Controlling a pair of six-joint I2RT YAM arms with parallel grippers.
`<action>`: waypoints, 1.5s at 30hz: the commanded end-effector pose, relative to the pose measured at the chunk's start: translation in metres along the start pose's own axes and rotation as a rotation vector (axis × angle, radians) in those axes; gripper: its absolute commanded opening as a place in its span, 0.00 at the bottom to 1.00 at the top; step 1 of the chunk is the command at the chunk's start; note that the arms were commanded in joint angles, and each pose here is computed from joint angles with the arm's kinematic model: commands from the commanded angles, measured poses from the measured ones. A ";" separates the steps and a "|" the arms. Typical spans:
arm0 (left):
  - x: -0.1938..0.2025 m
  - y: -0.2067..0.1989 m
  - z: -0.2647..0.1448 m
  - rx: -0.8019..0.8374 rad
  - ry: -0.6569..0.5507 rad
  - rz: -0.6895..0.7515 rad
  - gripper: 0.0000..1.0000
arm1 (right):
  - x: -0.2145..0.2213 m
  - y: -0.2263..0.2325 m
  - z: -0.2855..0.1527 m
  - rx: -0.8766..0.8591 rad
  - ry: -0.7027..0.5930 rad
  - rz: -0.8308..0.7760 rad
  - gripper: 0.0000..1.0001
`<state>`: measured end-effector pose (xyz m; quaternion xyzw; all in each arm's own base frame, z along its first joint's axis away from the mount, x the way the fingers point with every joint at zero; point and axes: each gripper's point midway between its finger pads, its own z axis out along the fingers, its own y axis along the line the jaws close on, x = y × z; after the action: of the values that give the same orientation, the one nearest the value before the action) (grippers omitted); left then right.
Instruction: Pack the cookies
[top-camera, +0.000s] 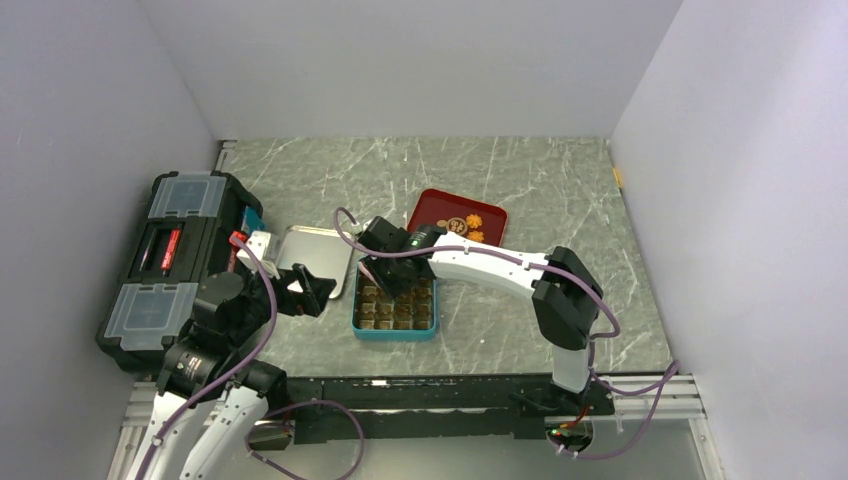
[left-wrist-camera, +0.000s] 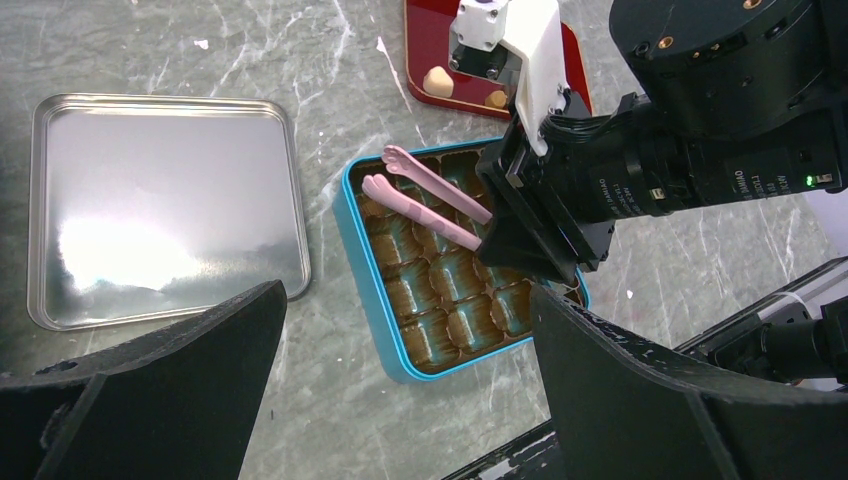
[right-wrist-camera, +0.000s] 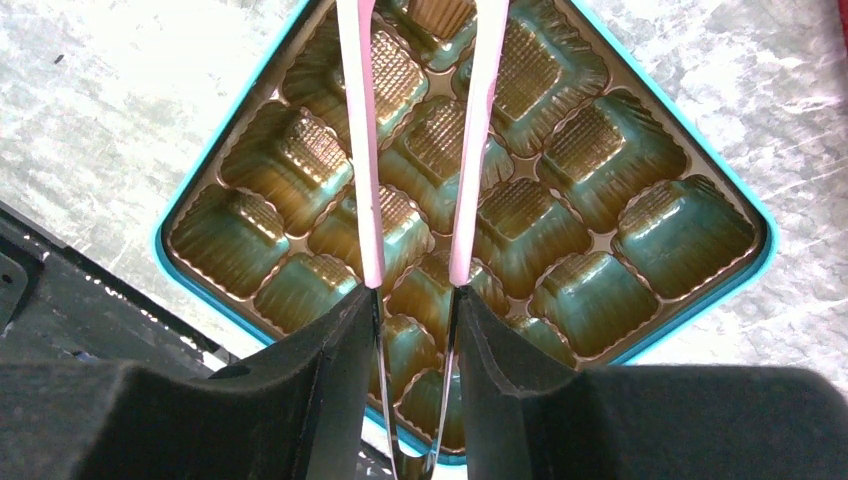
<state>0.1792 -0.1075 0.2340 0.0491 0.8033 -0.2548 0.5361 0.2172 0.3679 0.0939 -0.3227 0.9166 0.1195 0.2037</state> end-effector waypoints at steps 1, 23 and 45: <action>-0.013 -0.007 -0.004 0.025 -0.041 0.006 0.99 | -0.032 0.004 -0.020 -0.011 -0.106 0.026 0.36; -0.013 -0.007 -0.003 0.026 -0.042 0.005 0.99 | -0.032 -0.091 -0.068 0.116 -0.154 0.162 0.33; -0.012 -0.007 -0.002 0.034 -0.035 0.005 0.99 | -0.013 -0.173 -0.038 0.209 -0.065 0.329 0.40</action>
<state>0.1796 -0.1070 0.2339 0.0475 0.8037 -0.2561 0.5350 0.3151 0.2277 0.1211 -0.1465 0.9576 0.0600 0.2408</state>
